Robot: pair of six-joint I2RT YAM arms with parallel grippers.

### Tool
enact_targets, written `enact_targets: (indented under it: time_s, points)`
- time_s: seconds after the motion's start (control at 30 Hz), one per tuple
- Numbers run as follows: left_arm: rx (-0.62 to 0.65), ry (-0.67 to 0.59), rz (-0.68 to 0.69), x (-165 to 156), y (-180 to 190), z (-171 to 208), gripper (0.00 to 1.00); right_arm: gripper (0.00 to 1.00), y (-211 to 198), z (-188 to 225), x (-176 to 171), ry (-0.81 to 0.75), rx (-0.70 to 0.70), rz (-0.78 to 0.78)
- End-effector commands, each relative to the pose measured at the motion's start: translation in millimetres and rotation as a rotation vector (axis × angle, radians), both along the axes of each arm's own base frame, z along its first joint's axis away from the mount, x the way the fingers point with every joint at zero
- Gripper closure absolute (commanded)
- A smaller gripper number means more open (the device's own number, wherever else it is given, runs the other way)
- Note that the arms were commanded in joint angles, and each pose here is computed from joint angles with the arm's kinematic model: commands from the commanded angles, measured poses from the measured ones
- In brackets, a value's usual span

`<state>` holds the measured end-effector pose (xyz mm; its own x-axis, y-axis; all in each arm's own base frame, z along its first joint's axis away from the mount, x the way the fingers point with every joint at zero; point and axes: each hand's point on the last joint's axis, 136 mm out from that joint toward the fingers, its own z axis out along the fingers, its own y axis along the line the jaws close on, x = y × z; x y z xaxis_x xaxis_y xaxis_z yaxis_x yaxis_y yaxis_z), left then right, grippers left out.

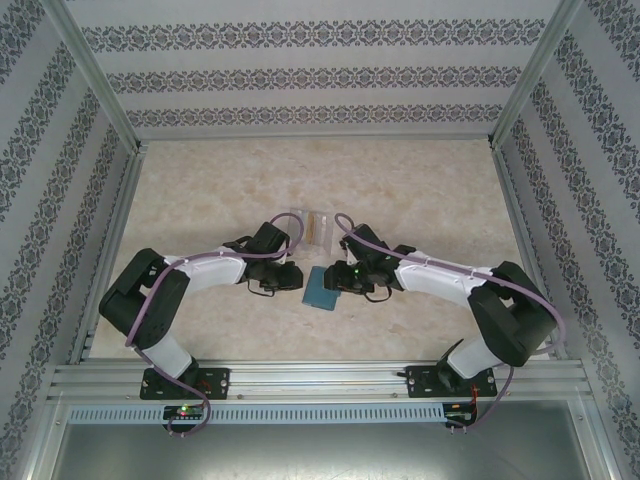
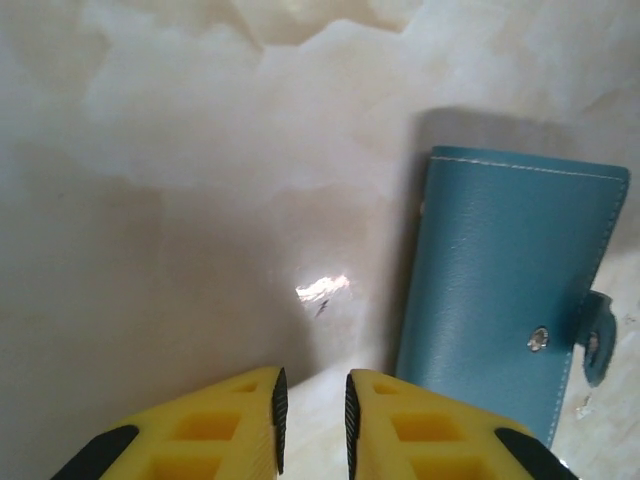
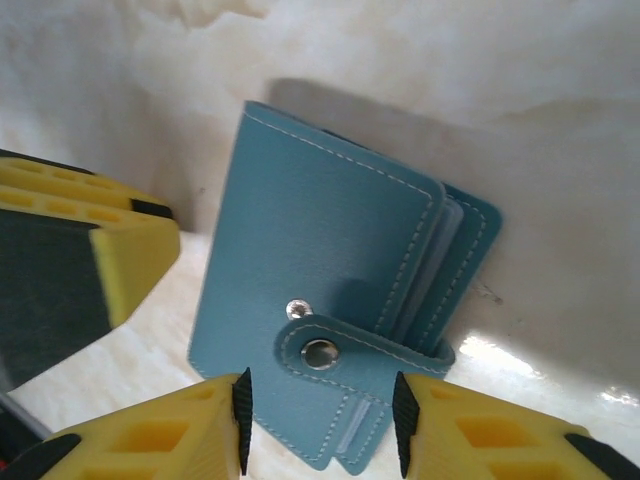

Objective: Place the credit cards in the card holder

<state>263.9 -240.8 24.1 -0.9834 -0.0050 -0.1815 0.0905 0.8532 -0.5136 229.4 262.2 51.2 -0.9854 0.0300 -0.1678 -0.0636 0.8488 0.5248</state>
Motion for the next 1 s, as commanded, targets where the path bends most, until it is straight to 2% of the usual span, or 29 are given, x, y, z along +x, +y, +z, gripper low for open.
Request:
enact_targets:
  time_s: [0.0,0.27,0.43,0.67,0.97]
  points:
    - [-0.069,-0.016,-0.03,0,-12,2,0.75,0.56,-2,2,3,-0.012,-0.091,-0.016]
    - [-0.134,-0.006,-0.035,-2,-20,1,0.75,0.57,11,1,5,-0.029,-0.194,-0.003]
    - [-0.16,0.009,-0.031,-5,-22,-2,0.79,0.63,11,-4,5,-0.036,-0.263,0.001]
    - [-0.219,0.017,-0.035,-9,-28,1,0.81,0.66,5,-7,2,-0.034,-0.328,0.004]
    - [-0.249,0.026,-0.042,-12,-32,1,0.83,0.86,3,-2,6,-0.067,-0.353,0.009]
